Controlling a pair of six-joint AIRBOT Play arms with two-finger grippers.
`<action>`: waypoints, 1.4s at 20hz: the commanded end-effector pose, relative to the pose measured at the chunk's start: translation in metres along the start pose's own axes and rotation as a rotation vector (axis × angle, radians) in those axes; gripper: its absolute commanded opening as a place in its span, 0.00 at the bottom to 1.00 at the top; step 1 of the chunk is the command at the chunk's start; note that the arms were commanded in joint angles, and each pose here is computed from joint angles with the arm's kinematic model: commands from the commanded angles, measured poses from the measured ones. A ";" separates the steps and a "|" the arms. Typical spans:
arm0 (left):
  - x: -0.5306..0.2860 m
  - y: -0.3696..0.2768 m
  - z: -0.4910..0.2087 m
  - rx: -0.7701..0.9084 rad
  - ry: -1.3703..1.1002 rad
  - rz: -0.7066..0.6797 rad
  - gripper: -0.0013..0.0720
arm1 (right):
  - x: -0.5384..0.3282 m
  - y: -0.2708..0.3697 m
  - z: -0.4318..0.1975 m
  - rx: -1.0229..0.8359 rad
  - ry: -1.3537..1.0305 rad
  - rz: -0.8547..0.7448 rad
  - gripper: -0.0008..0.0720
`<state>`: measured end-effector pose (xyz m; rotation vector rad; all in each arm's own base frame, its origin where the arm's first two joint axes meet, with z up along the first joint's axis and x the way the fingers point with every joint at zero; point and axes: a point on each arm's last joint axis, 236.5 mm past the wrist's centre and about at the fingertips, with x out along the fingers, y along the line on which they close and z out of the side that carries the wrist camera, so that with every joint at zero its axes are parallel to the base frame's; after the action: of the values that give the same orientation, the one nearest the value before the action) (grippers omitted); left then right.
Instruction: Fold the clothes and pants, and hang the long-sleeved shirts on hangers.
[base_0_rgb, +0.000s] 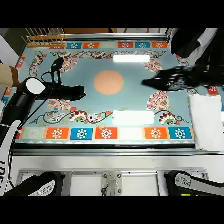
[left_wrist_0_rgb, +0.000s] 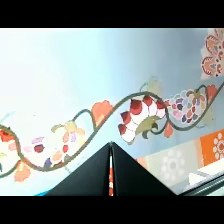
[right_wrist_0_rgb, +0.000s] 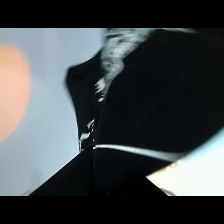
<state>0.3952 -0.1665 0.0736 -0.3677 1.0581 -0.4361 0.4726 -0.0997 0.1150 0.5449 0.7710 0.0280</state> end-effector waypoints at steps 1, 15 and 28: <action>0.000 0.000 -0.002 0.001 0.008 -0.001 0.03 | -0.067 -0.086 0.031 0.123 -0.143 -0.153 0.03; 0.000 -0.001 -0.006 0.001 0.023 -0.002 0.03 | -0.178 -0.147 -0.021 0.225 -0.143 -0.566 0.03; 0.000 -0.001 -0.014 0.002 0.057 -0.004 0.03 | -0.153 -0.177 -0.176 0.337 0.180 -0.673 0.90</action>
<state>0.3837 -0.1682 0.0687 -0.3590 1.1086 -0.4522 0.2216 -0.2068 0.0329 0.5862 1.0925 -0.6822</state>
